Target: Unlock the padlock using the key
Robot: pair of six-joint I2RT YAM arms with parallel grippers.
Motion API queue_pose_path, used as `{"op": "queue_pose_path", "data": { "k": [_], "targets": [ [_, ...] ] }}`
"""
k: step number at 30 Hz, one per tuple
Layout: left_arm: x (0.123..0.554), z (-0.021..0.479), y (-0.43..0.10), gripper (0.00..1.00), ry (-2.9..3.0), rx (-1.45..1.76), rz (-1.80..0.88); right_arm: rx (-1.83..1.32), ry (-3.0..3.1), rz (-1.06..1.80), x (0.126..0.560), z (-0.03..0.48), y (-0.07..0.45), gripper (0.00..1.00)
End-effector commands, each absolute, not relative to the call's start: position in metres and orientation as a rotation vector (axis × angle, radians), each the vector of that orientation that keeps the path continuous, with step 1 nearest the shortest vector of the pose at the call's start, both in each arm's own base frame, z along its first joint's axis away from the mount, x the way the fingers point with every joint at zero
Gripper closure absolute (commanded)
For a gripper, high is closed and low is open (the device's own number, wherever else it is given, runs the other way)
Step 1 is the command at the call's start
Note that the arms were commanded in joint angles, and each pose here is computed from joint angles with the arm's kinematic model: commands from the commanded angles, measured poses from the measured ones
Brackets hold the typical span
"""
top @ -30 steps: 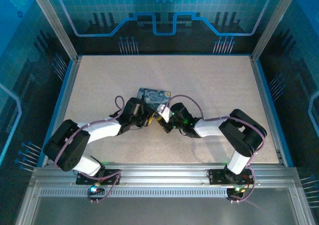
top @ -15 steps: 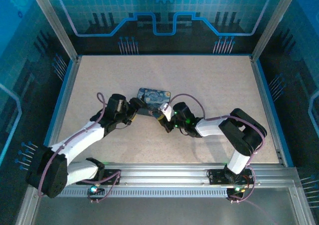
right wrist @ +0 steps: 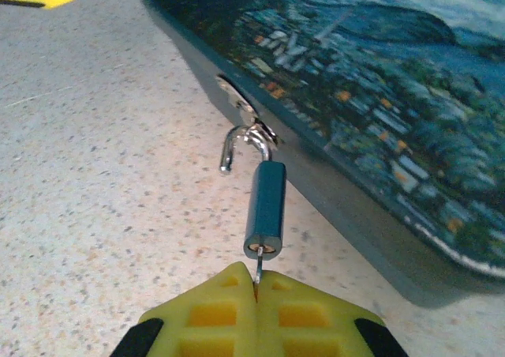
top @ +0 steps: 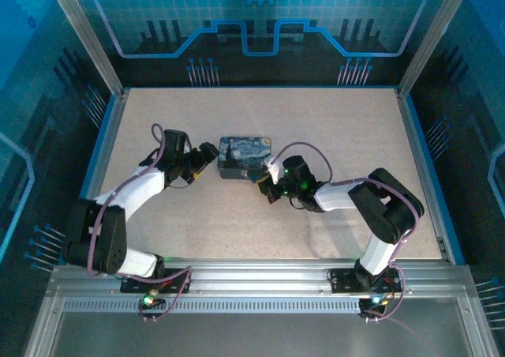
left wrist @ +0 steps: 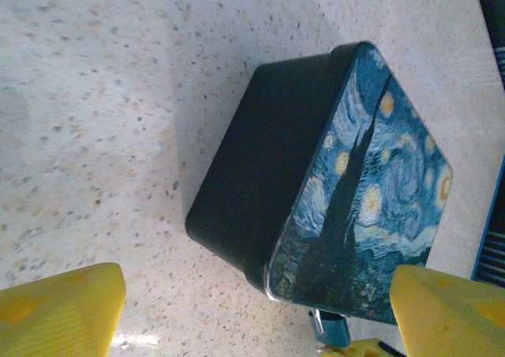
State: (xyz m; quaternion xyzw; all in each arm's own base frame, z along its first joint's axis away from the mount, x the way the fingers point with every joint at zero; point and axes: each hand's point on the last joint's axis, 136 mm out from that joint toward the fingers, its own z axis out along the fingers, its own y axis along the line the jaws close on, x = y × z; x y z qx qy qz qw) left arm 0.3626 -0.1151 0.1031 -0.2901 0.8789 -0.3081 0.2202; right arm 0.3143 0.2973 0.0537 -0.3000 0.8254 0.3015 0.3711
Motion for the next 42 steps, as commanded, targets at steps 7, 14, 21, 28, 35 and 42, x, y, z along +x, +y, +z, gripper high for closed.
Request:
{"op": "queue_pose_path", "data": {
  "k": [7, 14, 21, 28, 35, 42],
  "targets": [
    [0.396, 0.103, -0.15, 0.17, 2.431, -0.657, -1.083, -0.697, 2.186, 0.868, 0.334, 0.052, 0.288, 1.0],
    [0.408, 0.082, -0.164, 0.32, 2.466, -0.681, -1.157, -0.564, 2.3, 0.971, 0.316, 0.039, 0.283, 1.0],
    [0.407, 0.074, -0.172, 0.46, 2.449, -0.732, -1.205, -0.439, 2.384, 1.031, 0.306, 0.035, 0.279, 1.0],
    [0.393, 0.058, -0.181, 0.48, 2.486, -0.758, -1.179, -0.341, 2.457, 1.067, 0.307, 0.032, 0.271, 1.0],
    [0.378, 0.041, -0.182, 0.5, 2.517, -0.795, -1.158, -0.281, 2.52, 1.03, 0.306, 0.018, 0.258, 0.96],
    [0.368, 0.035, -0.183, 0.51, 2.533, -0.803, -1.144, -0.261, 2.522, 0.955, 0.308, 0.019, 0.242, 0.83]
  ]
}}
